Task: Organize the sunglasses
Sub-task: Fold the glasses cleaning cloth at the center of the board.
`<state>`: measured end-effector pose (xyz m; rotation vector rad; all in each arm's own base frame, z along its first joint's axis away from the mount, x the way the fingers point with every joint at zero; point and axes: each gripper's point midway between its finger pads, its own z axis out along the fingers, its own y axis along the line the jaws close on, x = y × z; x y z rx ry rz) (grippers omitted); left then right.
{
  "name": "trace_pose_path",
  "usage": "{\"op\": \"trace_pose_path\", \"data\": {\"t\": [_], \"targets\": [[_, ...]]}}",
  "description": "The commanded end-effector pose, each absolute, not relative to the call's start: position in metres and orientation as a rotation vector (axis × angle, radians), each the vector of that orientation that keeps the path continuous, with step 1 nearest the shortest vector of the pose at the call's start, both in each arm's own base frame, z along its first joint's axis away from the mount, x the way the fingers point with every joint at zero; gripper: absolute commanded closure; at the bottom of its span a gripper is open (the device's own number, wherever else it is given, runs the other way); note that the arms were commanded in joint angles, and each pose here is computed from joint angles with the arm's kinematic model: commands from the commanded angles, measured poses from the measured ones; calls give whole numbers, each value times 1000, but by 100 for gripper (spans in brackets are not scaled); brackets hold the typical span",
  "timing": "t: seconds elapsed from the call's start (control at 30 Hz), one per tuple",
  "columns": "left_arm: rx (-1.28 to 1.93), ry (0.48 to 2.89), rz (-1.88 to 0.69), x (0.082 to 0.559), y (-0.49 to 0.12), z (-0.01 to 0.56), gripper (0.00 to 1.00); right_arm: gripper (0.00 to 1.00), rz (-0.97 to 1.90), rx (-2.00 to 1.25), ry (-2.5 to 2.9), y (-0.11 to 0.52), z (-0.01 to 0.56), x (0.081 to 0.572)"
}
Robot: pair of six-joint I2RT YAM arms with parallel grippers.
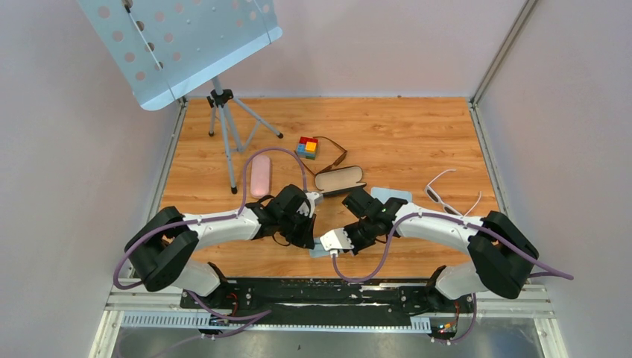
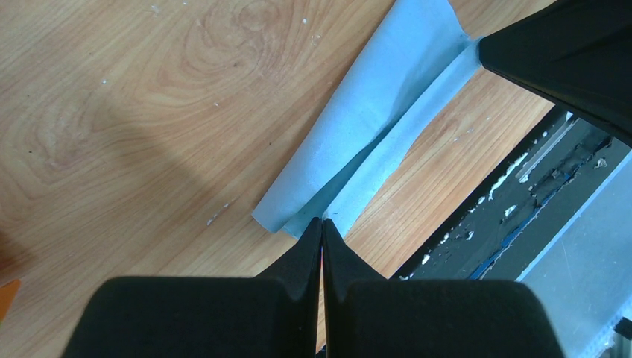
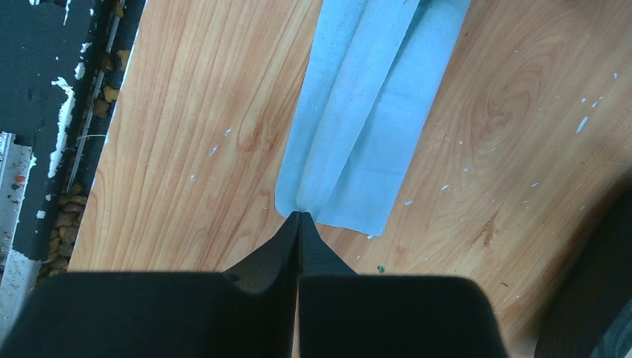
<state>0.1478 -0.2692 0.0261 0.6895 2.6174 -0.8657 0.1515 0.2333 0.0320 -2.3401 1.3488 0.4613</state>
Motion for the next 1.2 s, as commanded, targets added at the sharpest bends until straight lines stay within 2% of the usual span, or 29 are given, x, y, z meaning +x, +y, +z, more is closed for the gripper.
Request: {"op": "trace_pose_path", "data": {"t": [0.0, 0.43, 0.9, 1.03, 1.17], "targets": [[698, 2618, -870, 144, -269, 25, 100, 100, 461, -2373, 1354, 229, 24, 144], [689, 2564, -809, 155, -265, 36, 100, 100, 366, -2359, 1352, 233, 24, 162], [734, 2611, -844, 144, -265, 26, 100, 100, 441, -2373, 1344, 233, 26, 149], [740, 2622, -843, 142, -264, 25, 96, 92, 451, -2387, 1337, 230, 27, 146], [743, 2628, -856, 139, -264, 29, 87, 85, 465, -2380, 1351, 231, 31, 142]]}}
